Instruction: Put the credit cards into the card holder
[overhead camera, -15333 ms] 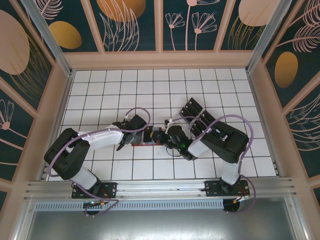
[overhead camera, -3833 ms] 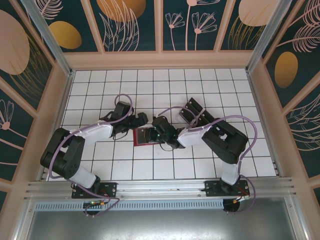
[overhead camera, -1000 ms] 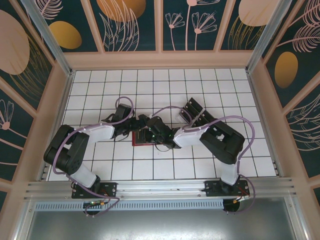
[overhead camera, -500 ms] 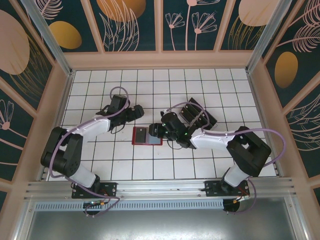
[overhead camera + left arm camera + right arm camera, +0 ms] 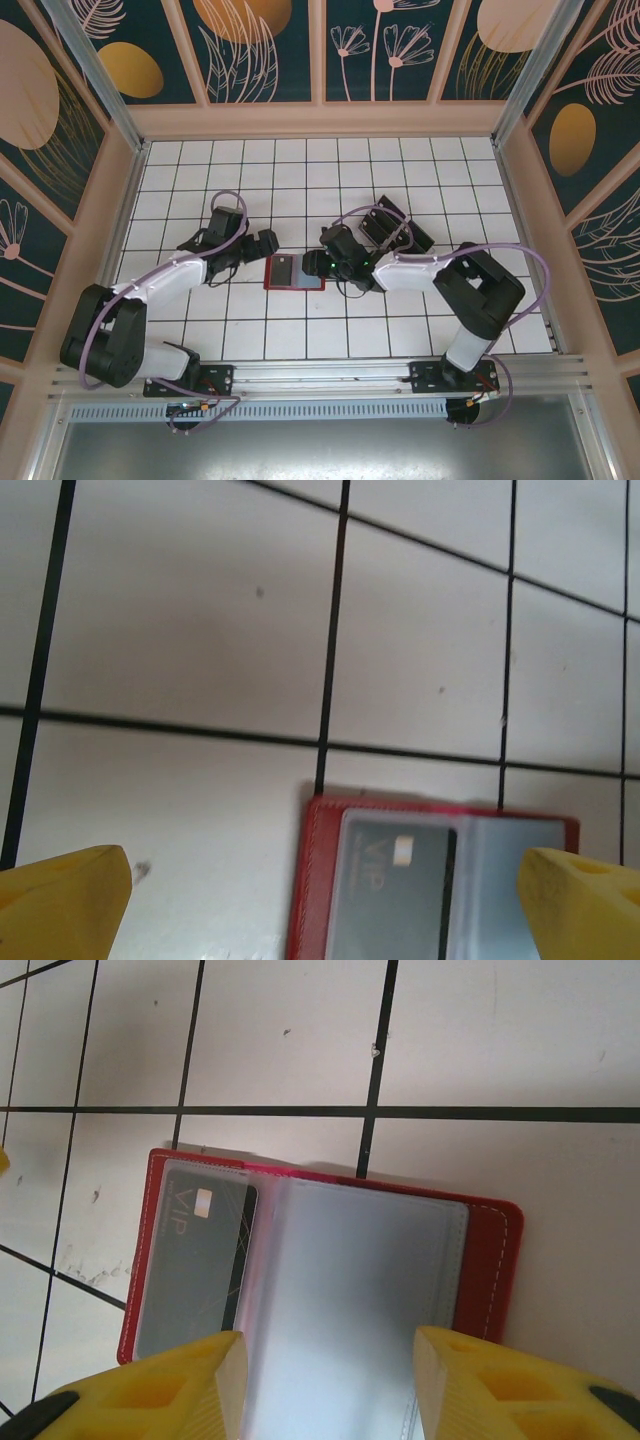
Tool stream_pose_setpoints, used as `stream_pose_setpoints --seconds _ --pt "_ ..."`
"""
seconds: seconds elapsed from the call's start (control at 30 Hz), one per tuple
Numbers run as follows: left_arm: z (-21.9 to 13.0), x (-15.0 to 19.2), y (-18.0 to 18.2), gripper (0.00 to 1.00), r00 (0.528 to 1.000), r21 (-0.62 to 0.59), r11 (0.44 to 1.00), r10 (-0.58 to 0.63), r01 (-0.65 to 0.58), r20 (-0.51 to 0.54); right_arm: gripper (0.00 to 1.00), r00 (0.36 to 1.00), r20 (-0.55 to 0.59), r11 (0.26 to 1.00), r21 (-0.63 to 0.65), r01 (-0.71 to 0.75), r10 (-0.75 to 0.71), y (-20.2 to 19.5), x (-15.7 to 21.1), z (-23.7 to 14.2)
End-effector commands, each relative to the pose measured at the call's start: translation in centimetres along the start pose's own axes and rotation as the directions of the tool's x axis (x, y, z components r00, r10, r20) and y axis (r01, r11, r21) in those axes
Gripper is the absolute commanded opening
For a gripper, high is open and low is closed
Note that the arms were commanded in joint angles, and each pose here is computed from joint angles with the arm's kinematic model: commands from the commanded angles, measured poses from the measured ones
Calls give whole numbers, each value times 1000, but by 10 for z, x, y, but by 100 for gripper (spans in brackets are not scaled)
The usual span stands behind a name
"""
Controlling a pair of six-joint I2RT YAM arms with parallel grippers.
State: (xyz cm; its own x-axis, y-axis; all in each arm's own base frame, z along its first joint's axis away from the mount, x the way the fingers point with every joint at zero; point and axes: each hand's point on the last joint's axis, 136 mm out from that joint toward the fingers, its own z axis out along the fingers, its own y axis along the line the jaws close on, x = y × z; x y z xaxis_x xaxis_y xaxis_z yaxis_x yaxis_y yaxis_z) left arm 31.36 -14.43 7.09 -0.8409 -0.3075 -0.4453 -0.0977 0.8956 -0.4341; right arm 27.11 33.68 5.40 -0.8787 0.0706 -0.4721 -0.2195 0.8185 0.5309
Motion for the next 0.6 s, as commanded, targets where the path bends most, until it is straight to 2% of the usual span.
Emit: stream_pose_setpoints --seconds 0.0,0.33,0.57 --pt "-7 13 0 98 999 33 999 29 -28 -24 48 1000 4 1000 5 15 -15 3 -9 6" --pt "-14 38 5 99 999 59 998 26 -24 -43 47 999 -39 1000 11 11 -11 3 -7 25" --pt "-17 59 -7 98 995 53 995 89 -87 -45 47 999 -45 999 -36 -27 25 12 -7 31"
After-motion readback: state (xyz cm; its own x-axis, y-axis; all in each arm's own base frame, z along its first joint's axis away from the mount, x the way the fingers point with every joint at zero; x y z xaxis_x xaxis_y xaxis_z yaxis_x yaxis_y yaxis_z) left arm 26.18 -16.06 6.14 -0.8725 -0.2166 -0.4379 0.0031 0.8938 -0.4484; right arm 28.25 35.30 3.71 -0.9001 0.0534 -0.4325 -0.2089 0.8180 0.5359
